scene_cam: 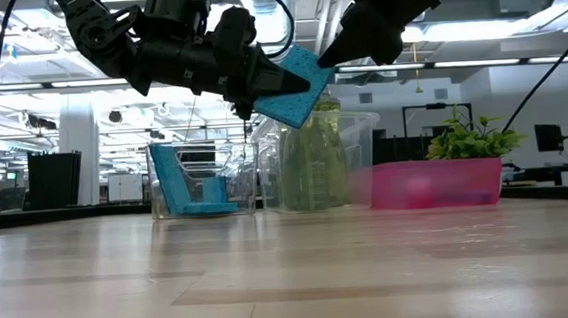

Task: Pick & Place Kitchen Sink Supplies
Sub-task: Put the blue sponge into the left transparent bin

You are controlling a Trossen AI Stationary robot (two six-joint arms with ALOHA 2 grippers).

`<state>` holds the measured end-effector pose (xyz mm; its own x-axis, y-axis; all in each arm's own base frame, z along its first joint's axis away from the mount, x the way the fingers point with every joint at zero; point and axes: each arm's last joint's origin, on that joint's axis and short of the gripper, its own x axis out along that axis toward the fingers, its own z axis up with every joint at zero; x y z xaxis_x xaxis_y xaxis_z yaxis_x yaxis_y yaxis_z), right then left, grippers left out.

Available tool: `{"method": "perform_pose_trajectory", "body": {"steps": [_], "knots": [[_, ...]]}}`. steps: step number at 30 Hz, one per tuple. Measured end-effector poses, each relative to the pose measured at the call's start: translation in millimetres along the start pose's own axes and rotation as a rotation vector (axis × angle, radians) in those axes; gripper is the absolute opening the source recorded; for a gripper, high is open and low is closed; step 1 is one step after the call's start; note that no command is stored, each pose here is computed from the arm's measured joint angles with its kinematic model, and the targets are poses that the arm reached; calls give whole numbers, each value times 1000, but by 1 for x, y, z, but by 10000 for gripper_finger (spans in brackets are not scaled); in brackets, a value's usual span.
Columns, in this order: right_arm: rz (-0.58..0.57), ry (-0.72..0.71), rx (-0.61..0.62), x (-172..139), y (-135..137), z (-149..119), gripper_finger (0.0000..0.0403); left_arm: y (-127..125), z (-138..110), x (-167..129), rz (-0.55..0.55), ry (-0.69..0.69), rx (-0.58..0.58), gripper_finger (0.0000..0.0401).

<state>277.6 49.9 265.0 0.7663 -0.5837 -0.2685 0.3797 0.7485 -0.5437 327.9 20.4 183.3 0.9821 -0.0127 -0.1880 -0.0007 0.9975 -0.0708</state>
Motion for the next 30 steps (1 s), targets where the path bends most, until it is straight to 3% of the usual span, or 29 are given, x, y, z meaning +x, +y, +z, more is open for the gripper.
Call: {"method": "perform_pose_trajectory", "body": {"steps": [11,23,30], "knots": [[30,5,21,0,1,-1,3,0,-1,0,-5,7,-1,34],[30,6,19,0,1,-2,90,0,0,0,-2,0,0,36],[30,5,20,0,1,-1,104,0,0,0,-2,-1,0,38]]}}
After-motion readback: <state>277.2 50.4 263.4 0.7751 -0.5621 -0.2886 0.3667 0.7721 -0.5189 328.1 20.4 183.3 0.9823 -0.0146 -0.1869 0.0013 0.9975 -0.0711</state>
